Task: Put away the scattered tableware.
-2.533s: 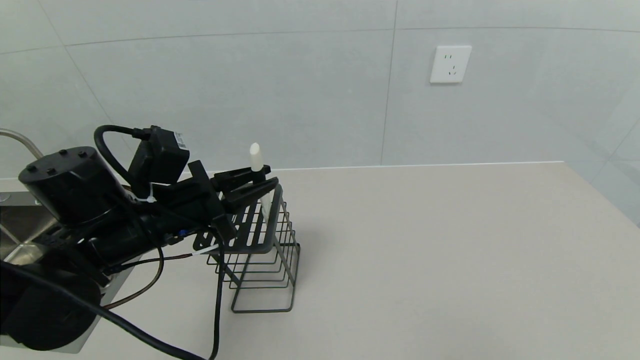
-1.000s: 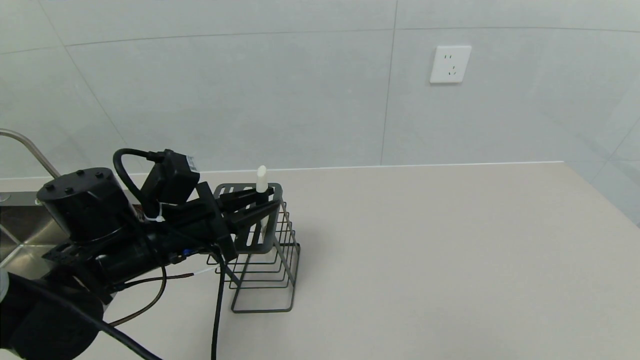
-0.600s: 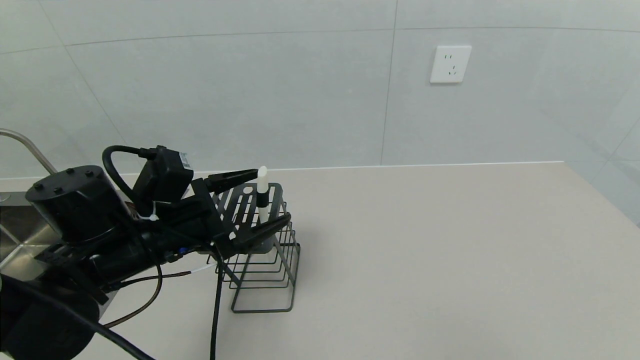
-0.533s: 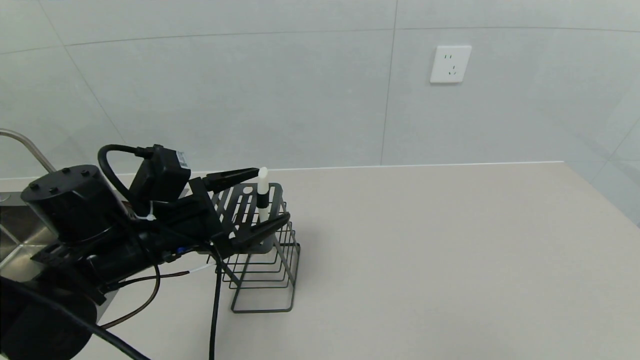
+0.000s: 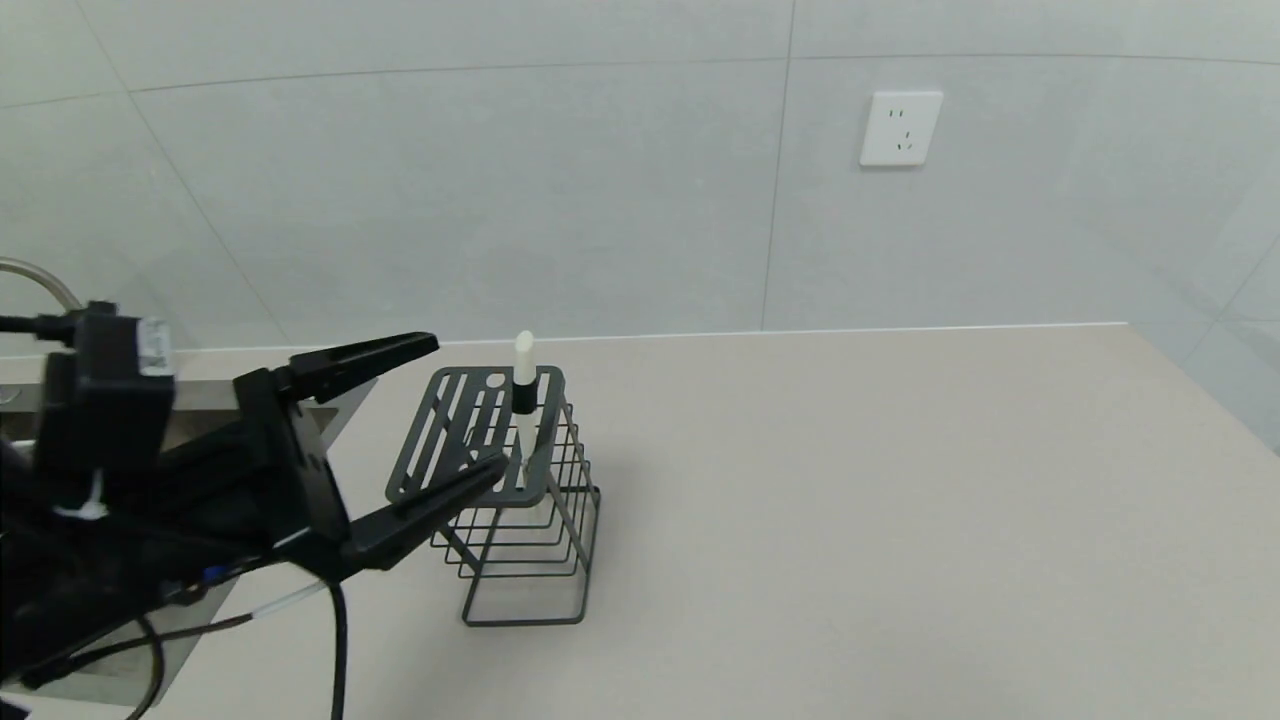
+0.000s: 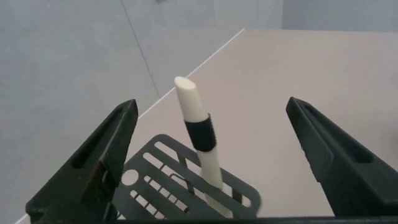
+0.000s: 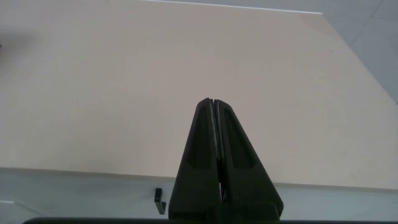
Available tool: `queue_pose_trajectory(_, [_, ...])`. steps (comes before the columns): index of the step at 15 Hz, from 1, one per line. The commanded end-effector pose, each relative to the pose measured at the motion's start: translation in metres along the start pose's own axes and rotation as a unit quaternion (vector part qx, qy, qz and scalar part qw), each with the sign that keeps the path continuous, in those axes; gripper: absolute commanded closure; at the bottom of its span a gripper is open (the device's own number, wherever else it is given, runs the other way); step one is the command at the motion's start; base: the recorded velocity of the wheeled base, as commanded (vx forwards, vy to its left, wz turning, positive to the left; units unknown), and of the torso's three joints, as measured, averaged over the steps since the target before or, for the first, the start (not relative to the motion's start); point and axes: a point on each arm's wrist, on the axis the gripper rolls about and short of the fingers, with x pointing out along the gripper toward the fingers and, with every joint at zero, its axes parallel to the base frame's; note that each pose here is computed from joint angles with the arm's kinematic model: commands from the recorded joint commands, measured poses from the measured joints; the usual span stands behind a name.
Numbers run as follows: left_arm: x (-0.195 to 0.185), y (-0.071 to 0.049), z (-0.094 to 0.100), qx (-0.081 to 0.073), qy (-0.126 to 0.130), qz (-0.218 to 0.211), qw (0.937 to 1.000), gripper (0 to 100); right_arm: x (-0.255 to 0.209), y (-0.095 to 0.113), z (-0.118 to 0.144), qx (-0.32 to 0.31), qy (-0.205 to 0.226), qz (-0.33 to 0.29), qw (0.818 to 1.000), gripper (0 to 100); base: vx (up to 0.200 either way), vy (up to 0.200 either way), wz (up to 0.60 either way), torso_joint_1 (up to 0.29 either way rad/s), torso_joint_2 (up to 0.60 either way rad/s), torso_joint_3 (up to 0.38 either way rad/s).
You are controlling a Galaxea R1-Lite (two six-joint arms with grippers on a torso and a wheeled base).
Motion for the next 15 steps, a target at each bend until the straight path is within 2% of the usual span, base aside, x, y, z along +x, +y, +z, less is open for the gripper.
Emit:
queue_pose_trajectory(1, [-0.078,-0.056,0.03,0.051,-0.045,0.032,0.9972,0,0.0,0.0,0.0,0.0,0.0,0.0,1.0,100,0.0,0.0,0.0,0.0,0.0,0.0])
queue_pose_trajectory(2, [-0.099,-0.072,0.035,0.064,-0.051,0.048,0.9955,0,0.0,0.0,0.0,0.0,0.0,0.0,1.0,100,0.0,0.0,0.0,0.0,0.0,0.0])
queue_pose_trajectory(3, [-0.116,-0.088,0.035,0.064,-0.047,0.055,0.9953,0,0.0,0.0,0.0,0.0,0.0,0.0,1.0,100,0.0,0.0,0.0,0.0,0.0,0.0])
queue_pose_trajectory(5, [-0.144,-0.119,0.021,0.042,-0.021,0.055,0.9974,0,0.0,0.0,0.0,0.0,0.0,0.0,1.0,100,0.0,0.0,0.0,0.0,0.0,0.0])
queue_pose_trajectory(6, [-0.166,-0.145,0.003,0.022,0.0,0.061,0.9979,0,0.0,0.0,0.0,0.001,0.0,0.0,1.0,100,0.0,0.0,0.0,0.0,0.0,0.0])
queue_pose_trajectory(7, [-0.175,-0.157,-0.012,0.01,0.027,0.065,0.9975,0,0.0,0.0,0.0,0.003,0.0,0.0,1.0,100,0.0,0.0,0.0,0.0,0.0,0.0])
queue_pose_trajectory(8, [-0.173,-0.155,-0.019,0.019,0.042,0.072,0.9964,0,0.0,0.0,0.0,0.003,0.0,0.0,1.0,100,0.0,0.0,0.0,0.0,0.0,0.0])
queue_pose_trajectory(9, [-0.173,-0.155,-0.022,0.012,0.046,0.089,0.9949,0,0.0,0.0,0.0,0.003,0.0,0.0,1.0,100,0.0,0.0,0.0,0.0,0.0,0.0])
queue_pose_trajectory(10, [-0.174,-0.155,-0.03,-0.013,0.085,0.134,0.9872,0,0.0,0.0,0.0,0.009,0.0,0.0,1.0,100,0.0,0.0,0.0,0.0,0.0,0.0])
queue_pose_trajectory(11, [-0.176,-0.155,-0.038,-0.047,0.132,0.187,0.9723,0,0.0,0.0,0.0,0.021,0.001,-0.001,1.0,100,0.0,0.0,0.0,0.0,0.0,0.0])
queue_pose_trajectory(12, [-0.177,-0.156,-0.042,-0.078,0.156,0.235,0.9563,0,0.0,0.0,-0.001,0.026,0.002,-0.001,1.0,100,0.0,0.0,0.0,0.0,0.0,0.0])
queue_pose_trajectory(13, [-0.178,-0.157,-0.043,-0.096,0.15,0.295,0.9389,0,0.0,0.0,-0.001,0.027,0.002,-0.001,1.0,100,0.0,0.0,0.0,0.0,0.0,0.0])
queue_pose_trajectory(14, [-0.18,-0.16,-0.043,-0.089,0.135,0.334,0.9287,0,0.0,0.0,-0.001,0.027,0.002,-0.001,1.0,100,0.0,0.0,0.0,0.0,0.0,0.0])
queue_pose_trajectory(15, [-0.182,-0.159,-0.043,-0.086,0.13,0.361,0.9195,0,0.0,0.0,-0.001,0.026,0.002,-0.001,1.0,100,0.0,0.0,0.0,0.0,0.0,0.0])
